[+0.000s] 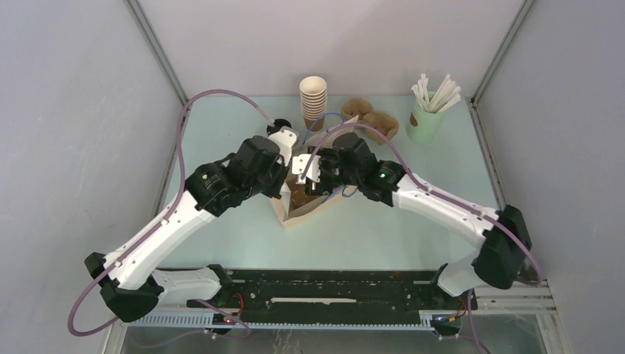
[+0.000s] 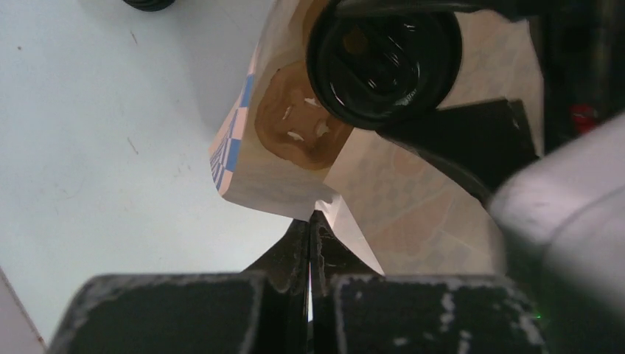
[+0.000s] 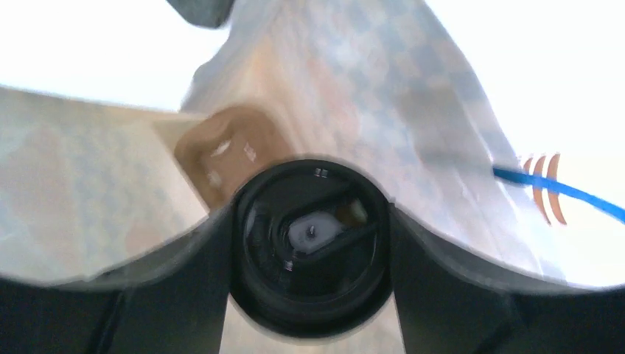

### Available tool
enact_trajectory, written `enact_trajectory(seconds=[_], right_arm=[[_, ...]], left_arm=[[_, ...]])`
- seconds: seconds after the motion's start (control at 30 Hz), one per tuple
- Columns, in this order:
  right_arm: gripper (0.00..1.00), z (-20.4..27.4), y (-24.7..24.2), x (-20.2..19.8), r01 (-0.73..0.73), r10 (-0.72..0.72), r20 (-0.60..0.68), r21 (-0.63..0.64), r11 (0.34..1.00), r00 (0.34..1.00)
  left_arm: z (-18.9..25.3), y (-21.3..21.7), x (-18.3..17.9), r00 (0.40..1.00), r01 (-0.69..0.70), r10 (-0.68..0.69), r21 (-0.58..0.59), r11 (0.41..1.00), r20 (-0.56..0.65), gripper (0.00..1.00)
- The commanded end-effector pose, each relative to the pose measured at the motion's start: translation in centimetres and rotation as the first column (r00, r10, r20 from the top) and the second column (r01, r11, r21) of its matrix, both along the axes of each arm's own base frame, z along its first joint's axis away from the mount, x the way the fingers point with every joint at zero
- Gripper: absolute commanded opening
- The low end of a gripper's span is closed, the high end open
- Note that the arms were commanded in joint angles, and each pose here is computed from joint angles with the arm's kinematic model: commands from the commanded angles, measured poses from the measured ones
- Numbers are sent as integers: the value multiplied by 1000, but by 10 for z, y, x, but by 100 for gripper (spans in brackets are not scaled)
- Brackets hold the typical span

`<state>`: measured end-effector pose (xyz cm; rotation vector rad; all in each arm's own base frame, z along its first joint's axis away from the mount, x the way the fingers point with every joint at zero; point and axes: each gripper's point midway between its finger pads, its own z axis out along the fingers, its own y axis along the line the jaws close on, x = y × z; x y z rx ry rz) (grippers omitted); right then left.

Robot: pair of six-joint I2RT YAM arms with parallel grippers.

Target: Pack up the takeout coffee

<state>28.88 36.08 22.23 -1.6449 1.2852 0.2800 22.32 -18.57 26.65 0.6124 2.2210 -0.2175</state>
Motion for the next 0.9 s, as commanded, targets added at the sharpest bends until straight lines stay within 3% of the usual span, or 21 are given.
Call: enact_trajectory(seconds=[0.0, 0.17, 0.47, 0.7, 0.8, 0.87], right_arm=[[59, 47, 8, -36, -40, 52, -60, 177, 983, 997], [58, 90, -8, -50, 26, 8, -110, 301, 953, 994], [56, 156, -43, -49, 284, -85, -359, 552, 784, 930], [55, 231, -65, -18, 448, -30, -514, 715, 537, 857], [53, 267, -77, -8, 487, 70, -558, 773, 408, 827], [53, 287, -86, -3, 520, 154, -585, 793, 318, 797]], left_arm=[[25, -7, 6, 999, 15, -13, -47, 999, 42, 0], [41, -1, 11, 998, -21, 26, -76, 997, 65, 1], [100, -2, 16, 991, -58, 86, -248, 967, 100, 43], [180, 8, 11, 975, -49, 147, -476, 878, 170, 78], [203, -12, 0, 972, 99, 49, -589, 802, 230, 94], [209, -23, -5, 964, 182, -6, -648, 739, 265, 99]])
